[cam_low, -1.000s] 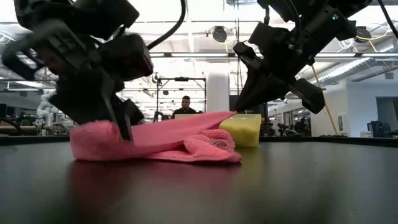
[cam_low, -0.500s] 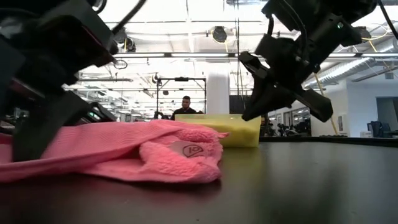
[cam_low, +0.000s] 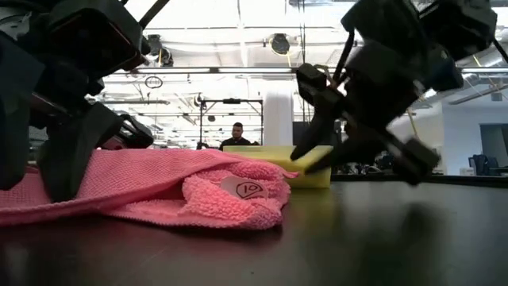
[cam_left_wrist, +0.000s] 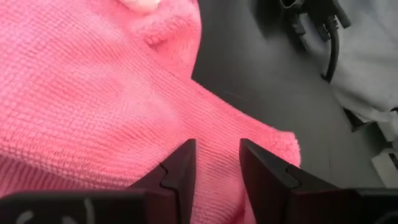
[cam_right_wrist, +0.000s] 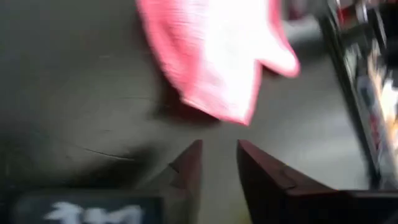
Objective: Fold microfiber towels
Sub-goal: Fold the pink towel
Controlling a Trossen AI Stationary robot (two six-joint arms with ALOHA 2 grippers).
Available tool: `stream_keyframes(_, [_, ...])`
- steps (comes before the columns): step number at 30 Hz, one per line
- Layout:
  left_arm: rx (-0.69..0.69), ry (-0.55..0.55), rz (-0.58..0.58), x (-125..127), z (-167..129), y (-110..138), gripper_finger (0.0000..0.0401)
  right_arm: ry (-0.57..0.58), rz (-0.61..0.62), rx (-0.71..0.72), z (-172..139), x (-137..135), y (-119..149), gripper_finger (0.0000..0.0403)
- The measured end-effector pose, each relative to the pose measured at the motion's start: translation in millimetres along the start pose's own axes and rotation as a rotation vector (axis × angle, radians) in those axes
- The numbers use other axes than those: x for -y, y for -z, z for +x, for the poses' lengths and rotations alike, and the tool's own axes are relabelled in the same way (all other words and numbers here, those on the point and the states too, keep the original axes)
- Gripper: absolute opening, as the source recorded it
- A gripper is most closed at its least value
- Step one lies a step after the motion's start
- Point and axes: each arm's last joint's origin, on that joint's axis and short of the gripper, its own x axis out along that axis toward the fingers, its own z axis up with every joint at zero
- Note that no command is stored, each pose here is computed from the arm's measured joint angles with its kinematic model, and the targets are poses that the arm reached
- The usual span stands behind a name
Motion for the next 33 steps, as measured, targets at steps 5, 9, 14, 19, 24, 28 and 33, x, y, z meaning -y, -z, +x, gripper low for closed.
stream_keyframes(5, [0.005,-0.004,-0.002,-1.3,-0.1,-0.6,0.0124,0.081,-0.241,0.045,17.3,-9.9,-6.3,0.0155])
stream_keyframes(9, [0.000,-0.021,-0.005,-2.1,-0.2,0.2,0.0124,0.136,-0.376,0.082,23.4,-11.8,-11.8,0.0175])
stream_keyframes(14, [0.001,-0.032,-0.004,-2.6,-0.2,0.3,0.0124,0.098,-0.429,0.043,25.5,-12.2,-8.4,0.0165])
stream_keyframes(19, [-0.005,-0.034,-0.002,-2.8,-0.2,0.9,0.0124,0.109,-0.470,-0.123,25.9,-14.2,-1.5,0.0148])
stream_keyframes(24, [0.002,-0.037,-0.008,-4.6,-0.7,-0.3,0.0124,0.034,-0.439,-0.193,22.0,-11.5,-4.3,0.0135])
stream_keyframes(28, [0.047,-0.033,-0.014,-7.6,-1.8,-5.6,0.0124,-0.099,-0.303,-0.136,14.3,-5.3,-8.1,0.0133])
stream_keyframes(33, [0.063,-0.036,0.004,-10.0,-2.6,-8.0,0.0124,-0.118,-0.234,-0.068,13.1,-2.1,-9.3,0.0142])
